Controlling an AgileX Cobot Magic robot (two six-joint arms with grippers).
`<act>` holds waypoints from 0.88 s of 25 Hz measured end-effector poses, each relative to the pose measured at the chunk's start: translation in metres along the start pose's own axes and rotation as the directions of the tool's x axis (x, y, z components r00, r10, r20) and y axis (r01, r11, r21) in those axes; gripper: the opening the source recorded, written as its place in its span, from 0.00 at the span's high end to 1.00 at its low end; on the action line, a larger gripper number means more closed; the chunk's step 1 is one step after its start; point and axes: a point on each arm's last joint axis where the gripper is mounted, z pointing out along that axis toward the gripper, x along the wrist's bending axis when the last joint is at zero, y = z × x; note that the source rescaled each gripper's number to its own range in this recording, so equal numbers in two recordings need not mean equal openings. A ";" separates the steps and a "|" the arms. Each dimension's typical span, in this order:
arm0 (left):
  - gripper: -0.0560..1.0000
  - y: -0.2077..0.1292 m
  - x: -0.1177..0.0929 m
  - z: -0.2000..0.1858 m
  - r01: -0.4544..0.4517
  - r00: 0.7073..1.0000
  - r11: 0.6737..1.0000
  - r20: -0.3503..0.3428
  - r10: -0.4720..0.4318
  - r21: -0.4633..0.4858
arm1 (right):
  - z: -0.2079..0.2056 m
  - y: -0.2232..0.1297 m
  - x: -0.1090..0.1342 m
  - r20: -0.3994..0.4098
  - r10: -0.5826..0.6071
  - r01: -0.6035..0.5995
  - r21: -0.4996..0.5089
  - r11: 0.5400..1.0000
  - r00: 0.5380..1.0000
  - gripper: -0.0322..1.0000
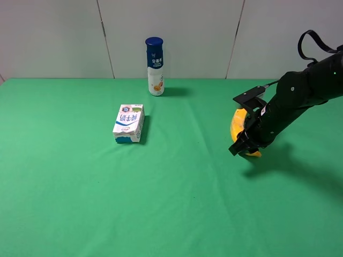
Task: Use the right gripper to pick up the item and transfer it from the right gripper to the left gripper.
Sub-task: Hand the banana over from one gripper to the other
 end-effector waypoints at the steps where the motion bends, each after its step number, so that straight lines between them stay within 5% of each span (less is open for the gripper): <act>1: 0.04 0.000 0.000 0.000 0.000 1.000 1.000 0.000 0.000 0.000 | -0.001 0.000 0.000 0.001 -0.002 0.002 -0.001 1.000 1.000 0.96; 22: 0.04 0.000 0.000 0.000 0.000 1.000 1.000 0.000 0.000 0.000 | -0.103 0.002 0.009 0.019 -0.035 0.037 -0.104 0.994 0.999 0.96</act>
